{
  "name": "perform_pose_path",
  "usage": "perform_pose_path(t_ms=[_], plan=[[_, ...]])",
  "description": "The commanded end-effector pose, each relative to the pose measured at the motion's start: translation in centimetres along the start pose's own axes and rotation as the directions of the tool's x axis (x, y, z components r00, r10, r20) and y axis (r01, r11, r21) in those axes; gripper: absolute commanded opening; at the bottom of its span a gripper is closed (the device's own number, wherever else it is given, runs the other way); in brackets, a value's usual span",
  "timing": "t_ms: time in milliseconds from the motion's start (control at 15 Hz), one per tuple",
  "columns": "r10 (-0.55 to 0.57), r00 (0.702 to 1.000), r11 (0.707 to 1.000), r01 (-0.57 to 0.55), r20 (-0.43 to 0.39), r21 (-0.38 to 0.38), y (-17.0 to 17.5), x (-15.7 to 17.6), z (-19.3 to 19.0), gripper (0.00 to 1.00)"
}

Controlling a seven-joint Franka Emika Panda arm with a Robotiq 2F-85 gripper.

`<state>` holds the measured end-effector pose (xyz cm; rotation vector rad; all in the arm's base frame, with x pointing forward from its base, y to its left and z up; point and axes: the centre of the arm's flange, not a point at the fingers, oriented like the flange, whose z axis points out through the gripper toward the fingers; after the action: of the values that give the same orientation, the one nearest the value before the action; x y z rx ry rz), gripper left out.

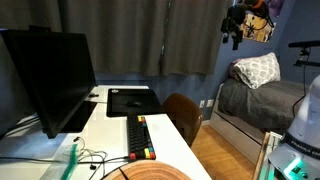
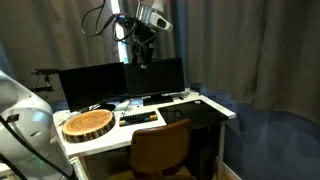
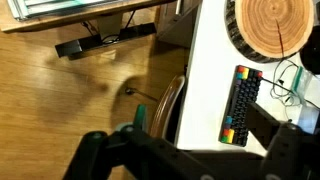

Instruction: Pull the cord to the right side of the desk

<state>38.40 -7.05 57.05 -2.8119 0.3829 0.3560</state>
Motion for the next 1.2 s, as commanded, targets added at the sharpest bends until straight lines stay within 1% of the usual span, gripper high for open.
perform_pose_path(t_ms=[0, 800, 933, 1067, 1133], plan=[[0.000, 1.000, 1.000, 0.000, 0.000, 0.000, 0.0, 0.0, 0.0, 1.00], [0.000, 1.000, 1.000, 0.000, -0.001, 0.000, 0.0, 0.0, 0.0, 1.00], [0.006, 1.000, 1.000, -0.006, 0.010, -0.011, -1.5, 1.0, 0.1, 1.00], [-0.018, 0.999, 0.999, 0.020, 0.048, -0.041, -4.6, 2.6, 1.0, 1.00], [-0.035, 0.997, 0.997, 0.039, 0.074, -0.062, -6.6, 3.6, 1.9, 1.00]])
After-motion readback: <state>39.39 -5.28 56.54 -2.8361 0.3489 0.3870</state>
